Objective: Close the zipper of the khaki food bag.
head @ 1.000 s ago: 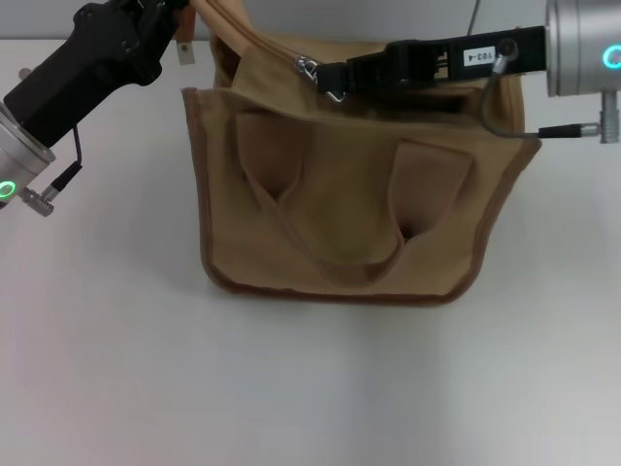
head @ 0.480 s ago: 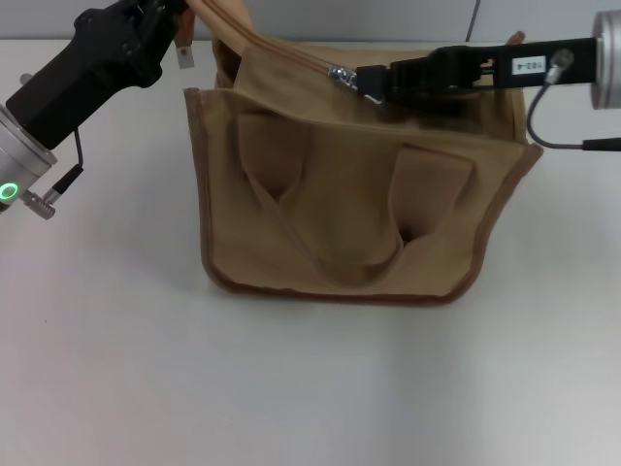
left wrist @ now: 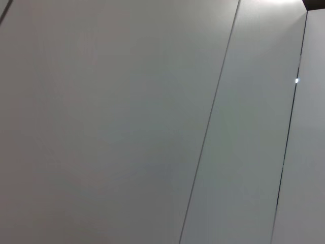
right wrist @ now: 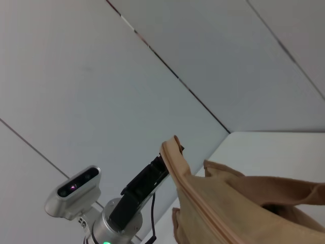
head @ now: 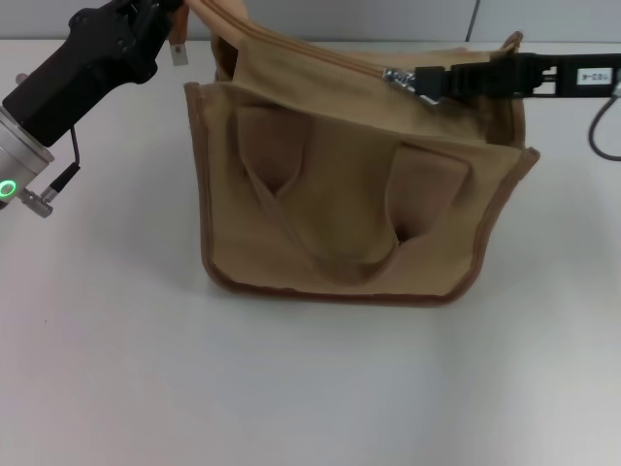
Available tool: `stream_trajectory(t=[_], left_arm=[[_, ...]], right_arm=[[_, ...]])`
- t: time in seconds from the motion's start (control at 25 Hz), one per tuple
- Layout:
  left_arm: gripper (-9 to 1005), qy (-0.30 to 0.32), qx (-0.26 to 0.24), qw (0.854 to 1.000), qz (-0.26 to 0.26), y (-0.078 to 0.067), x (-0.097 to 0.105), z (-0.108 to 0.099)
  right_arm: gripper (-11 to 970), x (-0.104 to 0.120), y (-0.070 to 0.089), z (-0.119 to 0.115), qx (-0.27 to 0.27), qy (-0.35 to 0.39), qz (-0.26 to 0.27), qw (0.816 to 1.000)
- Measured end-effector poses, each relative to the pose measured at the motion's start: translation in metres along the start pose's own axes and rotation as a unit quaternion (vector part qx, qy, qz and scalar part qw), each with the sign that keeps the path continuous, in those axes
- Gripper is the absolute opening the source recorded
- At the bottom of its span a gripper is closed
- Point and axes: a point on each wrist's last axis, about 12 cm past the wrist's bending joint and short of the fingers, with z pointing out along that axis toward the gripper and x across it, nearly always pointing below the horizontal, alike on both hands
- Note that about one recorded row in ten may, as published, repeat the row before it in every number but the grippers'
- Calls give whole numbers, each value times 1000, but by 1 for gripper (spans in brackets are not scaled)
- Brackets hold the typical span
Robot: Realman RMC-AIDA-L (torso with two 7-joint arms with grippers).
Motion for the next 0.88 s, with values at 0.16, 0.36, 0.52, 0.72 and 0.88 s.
stream_trajectory(t=[0.16, 0.36, 0.52, 0.72, 0.88], left_arm=[[38, -1, -2, 1000, 0, 1, 0, 0], [43, -1, -10, 1000, -1, 2, 0, -2], [47, 1, -14, 1000, -5, 2, 2, -3], [52, 2, -17, 1000, -6, 2, 3, -4], [56, 2, -18, 1000, -7, 3, 3, -4]], right_arm=[[8, 2, -1, -9, 0, -8, -3, 1000], [7, 7, -3, -21, 3, -17, -2, 1000], [7, 13, -4, -32, 6, -21, 2, 1000], [6, 19, -5, -42, 7, -27, 8, 1000], [5, 23, -5, -47, 10, -29, 12, 999]])
